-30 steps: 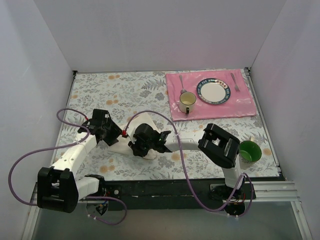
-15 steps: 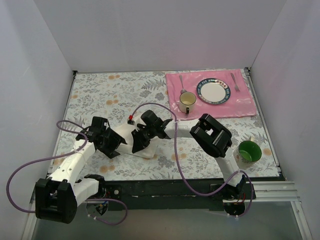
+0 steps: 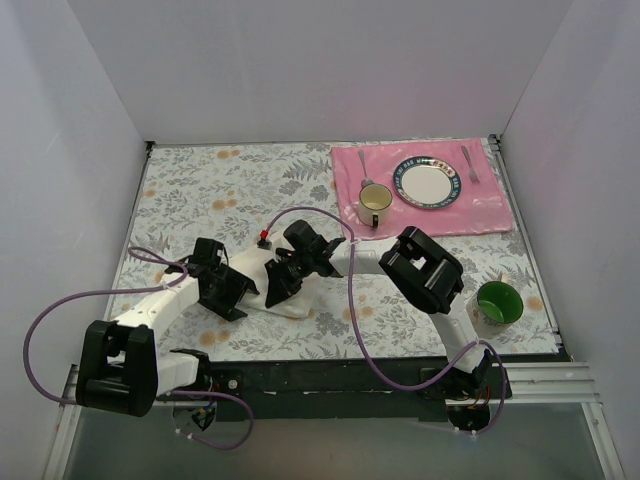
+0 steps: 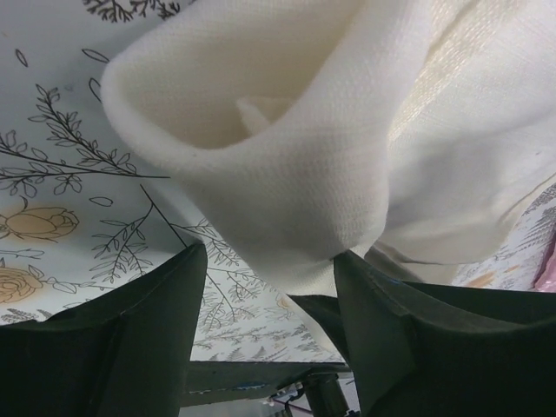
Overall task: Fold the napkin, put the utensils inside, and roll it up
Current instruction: Roll the napkin with the utensil
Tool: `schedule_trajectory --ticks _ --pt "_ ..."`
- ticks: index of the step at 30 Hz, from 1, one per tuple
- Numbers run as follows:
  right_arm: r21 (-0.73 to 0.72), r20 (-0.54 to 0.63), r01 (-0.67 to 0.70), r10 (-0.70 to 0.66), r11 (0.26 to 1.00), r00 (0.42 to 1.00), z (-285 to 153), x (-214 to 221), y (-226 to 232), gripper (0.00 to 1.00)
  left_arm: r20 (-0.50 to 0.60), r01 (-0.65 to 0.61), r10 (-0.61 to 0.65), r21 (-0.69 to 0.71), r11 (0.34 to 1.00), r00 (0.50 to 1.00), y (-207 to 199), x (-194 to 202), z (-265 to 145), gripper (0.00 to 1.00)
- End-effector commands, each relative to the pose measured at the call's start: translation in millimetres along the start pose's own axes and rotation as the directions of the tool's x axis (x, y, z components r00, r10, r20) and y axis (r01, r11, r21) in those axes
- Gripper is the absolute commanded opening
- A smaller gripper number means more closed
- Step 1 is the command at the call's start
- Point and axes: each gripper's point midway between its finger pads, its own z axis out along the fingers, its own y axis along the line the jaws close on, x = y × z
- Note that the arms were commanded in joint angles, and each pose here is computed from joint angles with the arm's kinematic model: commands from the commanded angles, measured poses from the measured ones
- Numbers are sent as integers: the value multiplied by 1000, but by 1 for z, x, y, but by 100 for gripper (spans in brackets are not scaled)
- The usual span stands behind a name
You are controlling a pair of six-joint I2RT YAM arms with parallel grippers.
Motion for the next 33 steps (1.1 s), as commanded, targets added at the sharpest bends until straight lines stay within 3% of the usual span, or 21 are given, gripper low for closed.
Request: schedule_trajectory --ticks 1,7,11,17,21,23,27,33 --pt "94 -175 -148 162 985 971 5 69 -26 2 89 22 -22 -6 1000 996 1 -16 9 59" --pt "66 -189 -155 165 986 968 6 71 -22 1 195 -9 13 -22 1000 981 4 -33 18 53" --pt "54 -197 -154 162 987 967 7 72 -21 1 233 -42 45 -18 999 972 8 -39 25 40" --pt "38 -228 -150 155 988 961 7 76 -18 3 217 -63 78 -76 995 973 22 -38 34 10" --pt "106 -244 -41 66 994 968 1 65 -20 16 186 -70 89 -106 992 979 24 -34 34 0" --pt "145 -252 3 34 989 967 -2 60 -20 22 164 -70 89 -118 990 982 24 -31 33 0" --pt "272 -249 132 -62 953 966 -15 41 -13 43 149 -64 82 -117 991 985 10 -31 24 0" --pt "415 -208 262 -190 871 960 -38 9 5 60 130 -34 50 -125 992 990 8 -27 18 0"
